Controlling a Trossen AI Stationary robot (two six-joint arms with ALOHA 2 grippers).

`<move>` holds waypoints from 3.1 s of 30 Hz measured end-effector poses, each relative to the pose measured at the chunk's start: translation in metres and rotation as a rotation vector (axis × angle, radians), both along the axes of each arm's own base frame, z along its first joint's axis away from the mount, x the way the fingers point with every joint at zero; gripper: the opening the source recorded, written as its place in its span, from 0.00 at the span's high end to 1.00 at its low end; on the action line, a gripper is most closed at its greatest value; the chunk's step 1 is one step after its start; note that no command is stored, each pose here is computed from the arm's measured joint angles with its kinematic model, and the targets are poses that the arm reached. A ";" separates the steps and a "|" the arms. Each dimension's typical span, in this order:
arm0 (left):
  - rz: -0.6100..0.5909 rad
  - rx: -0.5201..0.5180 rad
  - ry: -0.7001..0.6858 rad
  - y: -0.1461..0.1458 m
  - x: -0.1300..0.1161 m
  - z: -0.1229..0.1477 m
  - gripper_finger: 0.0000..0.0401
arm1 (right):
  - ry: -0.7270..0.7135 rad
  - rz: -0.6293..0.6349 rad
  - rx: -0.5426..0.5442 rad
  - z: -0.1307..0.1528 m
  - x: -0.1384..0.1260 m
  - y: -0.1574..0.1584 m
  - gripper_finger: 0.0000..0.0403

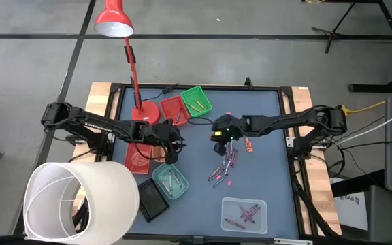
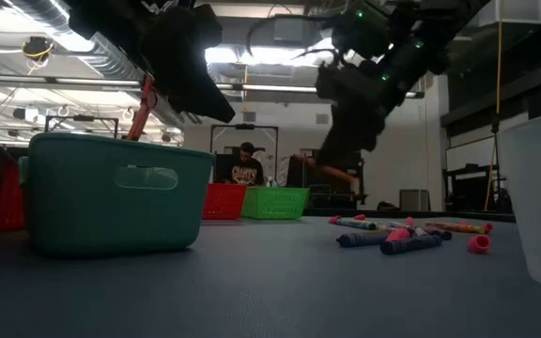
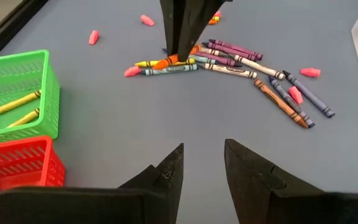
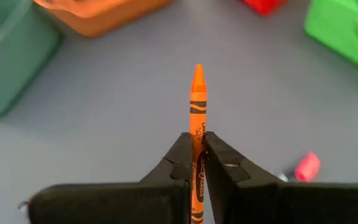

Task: Sort crayons
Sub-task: Put the orange crayon into the left red basket

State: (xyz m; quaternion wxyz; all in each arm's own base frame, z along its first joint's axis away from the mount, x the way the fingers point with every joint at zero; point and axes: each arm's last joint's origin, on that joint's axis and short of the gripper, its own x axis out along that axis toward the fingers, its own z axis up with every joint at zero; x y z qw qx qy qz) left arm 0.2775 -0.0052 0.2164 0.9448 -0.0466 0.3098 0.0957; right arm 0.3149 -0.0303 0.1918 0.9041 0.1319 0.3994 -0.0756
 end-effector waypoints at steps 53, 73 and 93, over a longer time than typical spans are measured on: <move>-0.049 0.051 -0.237 0.000 0.012 0.021 0.75 | -0.493 0.392 -0.132 0.037 0.025 0.006 0.95; -0.049 0.050 -0.272 0.000 0.013 0.024 0.86 | -0.492 0.385 -0.137 0.037 0.025 0.005 0.95; -0.049 0.051 -0.263 0.000 0.013 0.023 0.98 | -0.470 0.377 -0.122 0.035 0.024 0.005 0.76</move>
